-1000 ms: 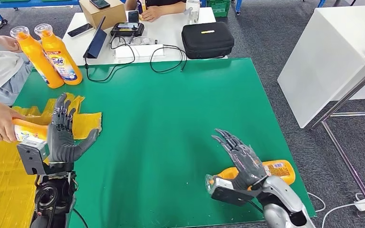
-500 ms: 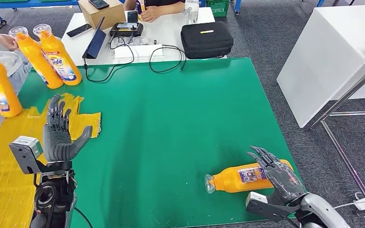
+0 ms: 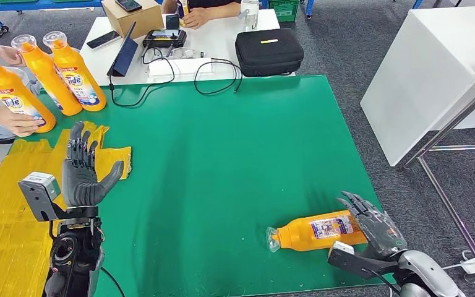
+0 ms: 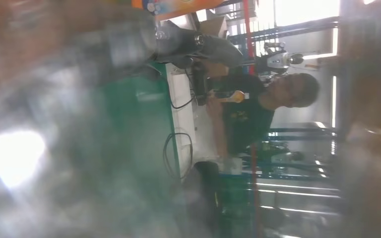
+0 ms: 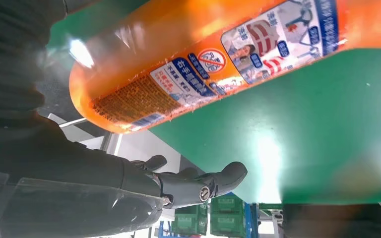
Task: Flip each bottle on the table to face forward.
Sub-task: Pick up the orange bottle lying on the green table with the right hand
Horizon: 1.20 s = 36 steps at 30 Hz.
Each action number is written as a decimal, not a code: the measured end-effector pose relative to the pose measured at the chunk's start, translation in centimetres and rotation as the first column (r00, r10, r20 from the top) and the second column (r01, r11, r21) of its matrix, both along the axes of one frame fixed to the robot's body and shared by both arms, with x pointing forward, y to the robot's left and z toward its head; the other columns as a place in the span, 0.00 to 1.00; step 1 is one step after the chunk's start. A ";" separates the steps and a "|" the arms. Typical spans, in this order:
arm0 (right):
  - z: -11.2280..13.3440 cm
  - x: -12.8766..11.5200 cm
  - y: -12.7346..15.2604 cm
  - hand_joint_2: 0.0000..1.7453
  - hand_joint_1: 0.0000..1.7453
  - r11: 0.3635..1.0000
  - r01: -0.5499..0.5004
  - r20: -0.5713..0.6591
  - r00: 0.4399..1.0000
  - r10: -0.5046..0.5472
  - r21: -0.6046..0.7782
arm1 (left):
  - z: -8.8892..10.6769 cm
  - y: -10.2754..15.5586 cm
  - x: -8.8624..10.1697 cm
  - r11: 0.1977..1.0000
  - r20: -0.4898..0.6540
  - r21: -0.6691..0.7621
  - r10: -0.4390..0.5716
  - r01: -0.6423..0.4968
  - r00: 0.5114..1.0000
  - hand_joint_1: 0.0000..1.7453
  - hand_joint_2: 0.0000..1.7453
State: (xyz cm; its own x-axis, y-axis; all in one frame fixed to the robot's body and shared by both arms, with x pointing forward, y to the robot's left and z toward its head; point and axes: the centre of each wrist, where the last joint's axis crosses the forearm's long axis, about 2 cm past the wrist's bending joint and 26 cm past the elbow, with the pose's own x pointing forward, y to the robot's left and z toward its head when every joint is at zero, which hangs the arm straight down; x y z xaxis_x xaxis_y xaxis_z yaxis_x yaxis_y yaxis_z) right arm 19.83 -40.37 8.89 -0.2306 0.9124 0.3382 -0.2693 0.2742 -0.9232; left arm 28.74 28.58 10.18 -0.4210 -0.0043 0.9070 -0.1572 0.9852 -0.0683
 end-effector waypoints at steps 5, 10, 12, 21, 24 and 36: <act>-0.7 0.0 -0.1 1.00 0.00 1.000 0.003 -0.029 1.000 -0.004 -0.010 | 0.0 -0.2 0.3 1.000 -0.004 -0.009 -0.003 0.003 1.000 0.00 1.00; -1.4 -0.1 -0.2 1.00 0.70 1.000 0.004 -0.060 0.998 -0.005 -0.017 | -0.2 -0.4 0.4 1.000 -0.012 -0.015 -0.006 0.006 1.000 0.00 1.00; -1.6 -0.2 -0.3 1.00 0.97 1.000 0.003 -0.073 0.997 -0.004 -0.022 | -0.3 -0.4 0.4 1.000 -0.014 -0.016 -0.007 0.007 1.000 0.00 1.00; -1.5 -0.1 -1.4 1.00 1.00 0.997 -0.033 -0.116 0.993 0.025 -0.069 | -0.5 -0.6 0.8 1.000 -0.027 -0.029 -0.011 0.011 1.000 0.00 1.00; -1.4 -0.1 -1.7 1.00 1.00 0.996 -0.040 -0.119 0.992 0.031 -0.077 | -0.7 -0.6 0.8 0.999 -0.032 -0.031 -0.013 0.012 0.999 0.00 1.00; -1.3 2.1 1.3 1.00 1.00 0.999 -0.034 0.031 0.999 0.034 -0.007 | -0.8 -0.8 0.8 0.998 -0.040 -0.050 -0.043 0.041 0.998 0.00 1.00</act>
